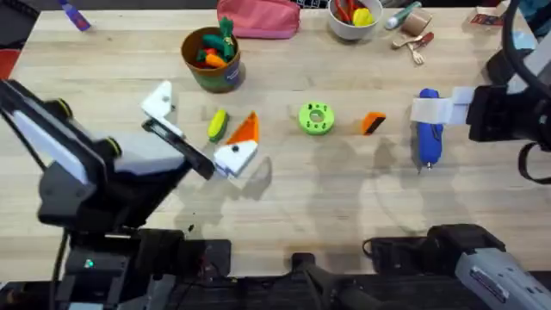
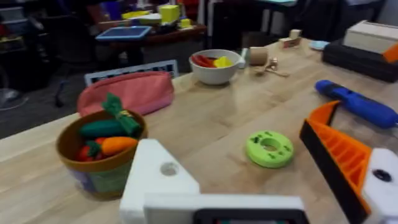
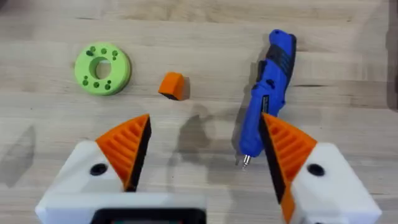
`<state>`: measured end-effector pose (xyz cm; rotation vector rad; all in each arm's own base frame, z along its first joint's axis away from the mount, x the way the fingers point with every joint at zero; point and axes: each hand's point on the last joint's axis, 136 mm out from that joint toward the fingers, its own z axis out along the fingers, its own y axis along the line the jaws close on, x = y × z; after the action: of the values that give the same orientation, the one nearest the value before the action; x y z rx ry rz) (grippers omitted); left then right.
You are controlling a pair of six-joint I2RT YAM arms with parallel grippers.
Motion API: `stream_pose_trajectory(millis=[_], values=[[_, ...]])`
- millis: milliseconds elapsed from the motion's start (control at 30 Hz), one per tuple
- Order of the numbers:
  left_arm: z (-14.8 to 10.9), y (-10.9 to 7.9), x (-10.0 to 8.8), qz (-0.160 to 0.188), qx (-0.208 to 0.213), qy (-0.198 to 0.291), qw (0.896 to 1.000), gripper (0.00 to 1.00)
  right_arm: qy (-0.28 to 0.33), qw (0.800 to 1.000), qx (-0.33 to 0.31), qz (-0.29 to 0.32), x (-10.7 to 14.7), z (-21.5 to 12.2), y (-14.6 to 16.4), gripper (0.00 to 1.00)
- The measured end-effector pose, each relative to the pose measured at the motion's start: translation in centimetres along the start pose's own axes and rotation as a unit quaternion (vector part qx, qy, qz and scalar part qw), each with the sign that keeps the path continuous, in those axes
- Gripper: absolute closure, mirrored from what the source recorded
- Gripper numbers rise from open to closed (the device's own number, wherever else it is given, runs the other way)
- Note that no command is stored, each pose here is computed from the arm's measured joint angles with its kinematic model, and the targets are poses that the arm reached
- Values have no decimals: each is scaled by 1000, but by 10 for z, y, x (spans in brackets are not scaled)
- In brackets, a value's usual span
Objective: Pick up the gripper from the table and insert it into the empty holder that is missing its gripper. Then pick up a screw, insert it into the mounting hole, and use the screwdriver to tighten it. Finally, clean up the table by picking up the vegetable and placing it into the bucket.
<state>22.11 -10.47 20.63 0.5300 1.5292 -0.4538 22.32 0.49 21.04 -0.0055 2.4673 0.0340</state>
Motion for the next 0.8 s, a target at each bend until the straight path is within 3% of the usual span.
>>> stream_pose_trajectory(millis=[333, 533, 800], values=[[-7, -37, 26, -9, 95, -16, 995, 15, 0, 1000, 0, 0, 0, 0, 0, 9], [-11, -50, 42, -33, 129, 10, 991, 15, 0, 1000, 0, 0, 0, 0, 0, 9], [-16, -64, 43, -37, 174, 11, 984, 15, 0, 1000, 0, 0, 0, 0, 0, 8]])
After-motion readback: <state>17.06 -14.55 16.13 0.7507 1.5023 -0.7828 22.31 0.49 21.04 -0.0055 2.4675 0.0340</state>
